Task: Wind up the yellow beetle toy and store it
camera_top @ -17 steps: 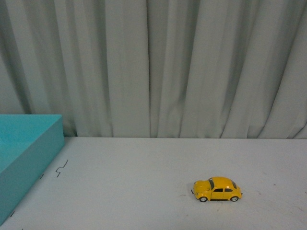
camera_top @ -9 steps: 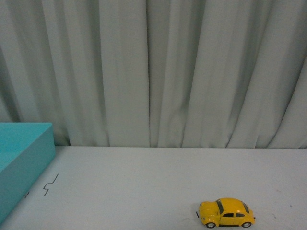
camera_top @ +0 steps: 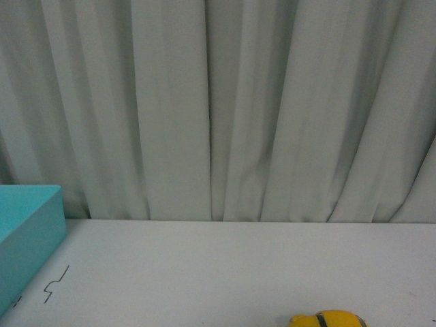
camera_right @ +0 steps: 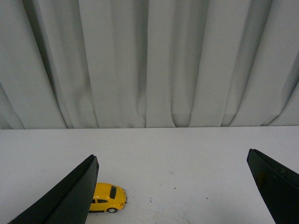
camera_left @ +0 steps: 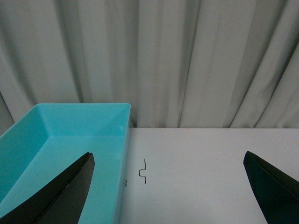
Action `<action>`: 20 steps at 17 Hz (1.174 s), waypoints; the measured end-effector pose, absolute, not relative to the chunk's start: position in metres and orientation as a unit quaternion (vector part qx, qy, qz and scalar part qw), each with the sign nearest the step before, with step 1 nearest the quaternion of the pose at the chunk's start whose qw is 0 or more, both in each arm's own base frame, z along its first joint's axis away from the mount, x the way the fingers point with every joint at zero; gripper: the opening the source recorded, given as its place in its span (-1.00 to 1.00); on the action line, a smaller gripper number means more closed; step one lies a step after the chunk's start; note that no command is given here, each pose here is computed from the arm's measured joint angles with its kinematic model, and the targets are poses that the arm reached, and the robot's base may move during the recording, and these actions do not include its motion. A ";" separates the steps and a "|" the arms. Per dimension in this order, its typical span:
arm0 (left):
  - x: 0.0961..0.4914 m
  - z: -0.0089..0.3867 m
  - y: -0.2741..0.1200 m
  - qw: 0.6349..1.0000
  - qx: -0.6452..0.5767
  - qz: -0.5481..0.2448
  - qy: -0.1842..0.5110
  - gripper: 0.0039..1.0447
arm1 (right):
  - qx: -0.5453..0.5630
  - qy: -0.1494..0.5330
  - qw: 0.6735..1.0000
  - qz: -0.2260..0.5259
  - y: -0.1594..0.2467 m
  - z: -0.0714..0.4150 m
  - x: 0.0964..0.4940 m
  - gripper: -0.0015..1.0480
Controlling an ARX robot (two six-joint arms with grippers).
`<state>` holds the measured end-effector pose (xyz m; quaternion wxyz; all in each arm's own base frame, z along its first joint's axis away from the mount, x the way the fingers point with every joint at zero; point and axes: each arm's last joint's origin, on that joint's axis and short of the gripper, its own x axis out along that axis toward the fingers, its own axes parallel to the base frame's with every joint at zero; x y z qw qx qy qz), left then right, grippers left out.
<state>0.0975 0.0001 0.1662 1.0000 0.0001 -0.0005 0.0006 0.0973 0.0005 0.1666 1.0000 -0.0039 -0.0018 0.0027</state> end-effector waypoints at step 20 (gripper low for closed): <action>0.097 0.166 0.000 1.000 0.000 0.001 0.000 0.88 | -0.047 0.037 0.955 0.290 -0.046 0.230 0.276 0.87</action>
